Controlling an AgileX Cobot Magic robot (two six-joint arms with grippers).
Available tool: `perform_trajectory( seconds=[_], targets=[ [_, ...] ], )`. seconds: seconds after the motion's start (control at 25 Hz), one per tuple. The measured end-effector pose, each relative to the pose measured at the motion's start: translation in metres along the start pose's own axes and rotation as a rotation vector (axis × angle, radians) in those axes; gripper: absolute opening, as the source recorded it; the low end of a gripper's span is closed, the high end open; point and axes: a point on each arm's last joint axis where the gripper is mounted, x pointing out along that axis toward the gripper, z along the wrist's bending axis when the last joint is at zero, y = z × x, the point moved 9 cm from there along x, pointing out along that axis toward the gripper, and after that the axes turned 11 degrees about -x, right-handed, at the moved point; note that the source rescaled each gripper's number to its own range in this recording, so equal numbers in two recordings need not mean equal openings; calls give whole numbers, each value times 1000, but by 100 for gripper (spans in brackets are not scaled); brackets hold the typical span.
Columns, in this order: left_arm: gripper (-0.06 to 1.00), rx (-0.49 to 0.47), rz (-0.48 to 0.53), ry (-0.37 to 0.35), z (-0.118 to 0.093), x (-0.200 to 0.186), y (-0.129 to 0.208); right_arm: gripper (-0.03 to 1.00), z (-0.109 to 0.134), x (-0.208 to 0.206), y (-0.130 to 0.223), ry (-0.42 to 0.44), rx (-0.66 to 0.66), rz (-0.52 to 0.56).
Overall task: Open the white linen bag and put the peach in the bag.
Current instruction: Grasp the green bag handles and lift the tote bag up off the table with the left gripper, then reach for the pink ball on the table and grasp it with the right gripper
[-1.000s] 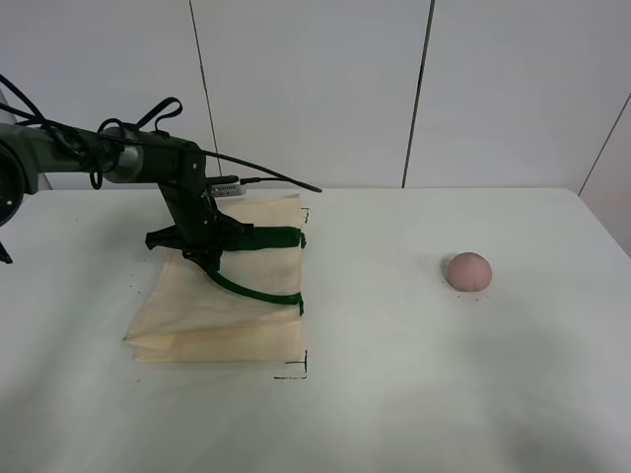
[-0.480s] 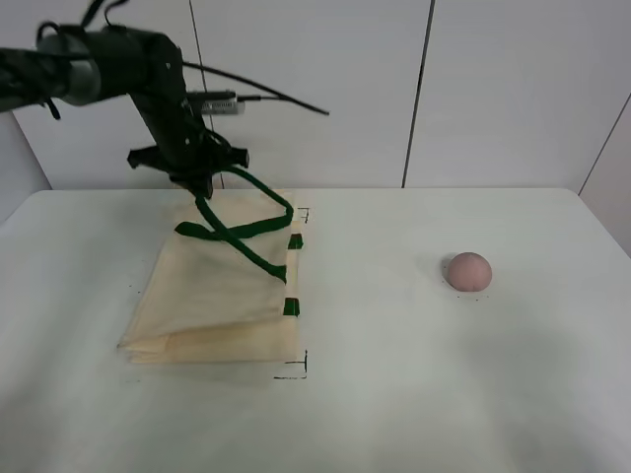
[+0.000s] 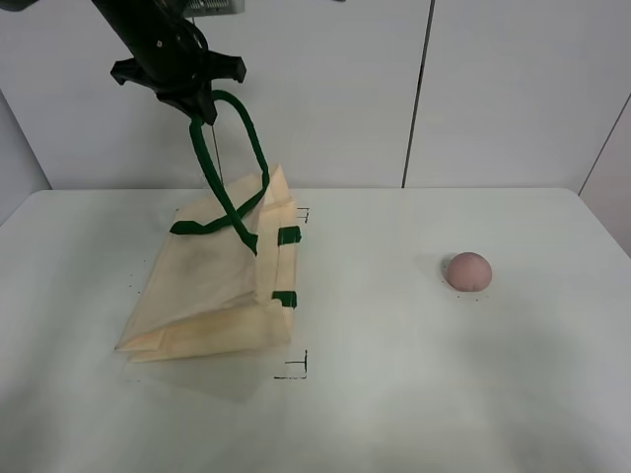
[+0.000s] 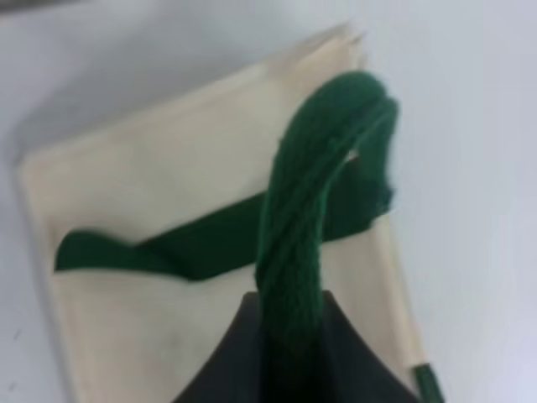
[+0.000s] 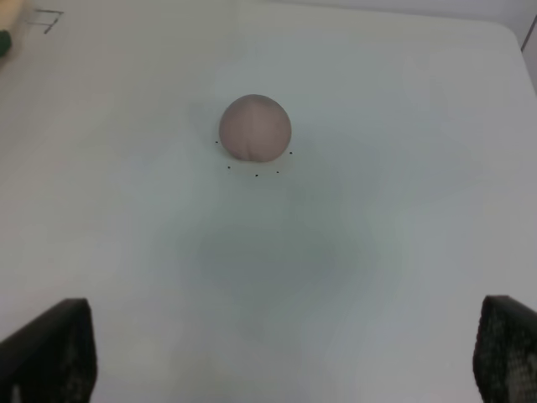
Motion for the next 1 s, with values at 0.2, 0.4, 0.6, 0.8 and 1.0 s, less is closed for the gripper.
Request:
perform_trajectory(
  seconds=[0.2,0.4,0.6,0.8,1.0],
  targets=[
    [0,5,-42,22,-4,-23,-4,100,0,0,0,0,0,1],
    [0,6,-89,42,-6,-49,-6,100,0,18,4,-23,3,131],
    [0,7,-105,48,-7,-58,-7,100,-5,55,-19,-51,9,267],
    [0,9,-108,37,-5,-58,-8,100,-9,126,-39,-90,18,462],
    [0,8,-107,40,-6,-58,-7,100,-12,222,-48,-131,23,675]
  ],
)
